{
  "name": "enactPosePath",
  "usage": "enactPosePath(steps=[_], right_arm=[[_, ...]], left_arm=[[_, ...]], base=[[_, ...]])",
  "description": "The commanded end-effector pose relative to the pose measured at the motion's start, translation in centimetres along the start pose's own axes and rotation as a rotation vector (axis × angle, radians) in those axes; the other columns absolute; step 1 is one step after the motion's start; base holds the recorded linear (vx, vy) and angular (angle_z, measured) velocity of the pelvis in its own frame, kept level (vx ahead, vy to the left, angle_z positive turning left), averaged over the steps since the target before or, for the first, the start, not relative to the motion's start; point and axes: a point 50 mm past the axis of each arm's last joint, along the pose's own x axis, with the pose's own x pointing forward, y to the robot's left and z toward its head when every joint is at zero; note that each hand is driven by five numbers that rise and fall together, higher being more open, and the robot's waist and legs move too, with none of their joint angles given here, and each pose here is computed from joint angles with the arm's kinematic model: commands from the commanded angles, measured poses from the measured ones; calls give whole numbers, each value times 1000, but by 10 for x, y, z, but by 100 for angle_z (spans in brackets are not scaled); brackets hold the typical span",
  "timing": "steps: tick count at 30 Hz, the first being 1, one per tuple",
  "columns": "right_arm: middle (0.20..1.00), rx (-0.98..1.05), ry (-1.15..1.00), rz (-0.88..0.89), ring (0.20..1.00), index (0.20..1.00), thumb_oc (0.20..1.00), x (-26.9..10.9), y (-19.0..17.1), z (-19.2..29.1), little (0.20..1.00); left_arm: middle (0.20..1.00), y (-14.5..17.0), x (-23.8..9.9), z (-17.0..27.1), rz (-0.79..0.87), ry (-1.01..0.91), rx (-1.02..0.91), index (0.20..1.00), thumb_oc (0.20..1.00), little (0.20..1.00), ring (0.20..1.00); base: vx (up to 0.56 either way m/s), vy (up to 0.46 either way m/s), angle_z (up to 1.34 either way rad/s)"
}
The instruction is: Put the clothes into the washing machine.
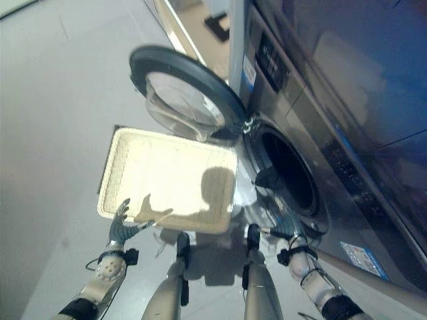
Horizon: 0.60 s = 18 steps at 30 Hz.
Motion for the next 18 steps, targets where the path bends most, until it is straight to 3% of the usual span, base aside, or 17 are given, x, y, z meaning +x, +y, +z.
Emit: enactPosePath(steps=[1, 2, 4, 5, 7, 12, 18], right_arm=[[1000, 73, 144, 71, 1000, 1000, 1000, -16, -2, -33, 1000], [1000, 121, 274, 123, 1000, 1000, 1000, -30, 8, -59, 1000], [1000, 127, 291, 129, 1000, 1000, 1000, -32, 10, -62, 1000], [1000, 219, 529, 184, 1000, 1000, 1000, -60, 29, -99, 1000], [1000, 271, 724, 208, 1000, 1000, 1000, -86, 42, -122, 1000], [1000, 320, 949, 257, 1000, 1000, 1000, -119, 53, -144, 1000], [1000, 338, 1065, 275, 1000, 1000, 1000, -137, 55, -154, 1000]], left_arm=[[1000, -5, -14, -22, -111, 64, 55, 1000, 1000, 1000, 1000], [1000, -7, -27, -41, -155, 145, 85, 1000, 1000, 1000, 1000], [1000, -7, -28, -43, -160, 154, 89, 1000, 1000, 1000, 1000], [1000, -12, -47, -70, -210, 279, 115, 1000, 1000, 1000, 1000], [1000, -17, -66, -90, -239, 380, 107, 1000, 1000, 1000, 1000], [1000, -19, -84, -109, -273, 500, 62, 1000, 1000, 1000, 1000], [1000, -18, -98, -122, -324, 590, 61, 1000, 1000, 1000, 1000]], base=[[174, 1, 14], [139, -2, 11], [150, 2, 6], [270, 28, 7], [256, 40, 16], [88, 25, 1], [50, 14, 1]])
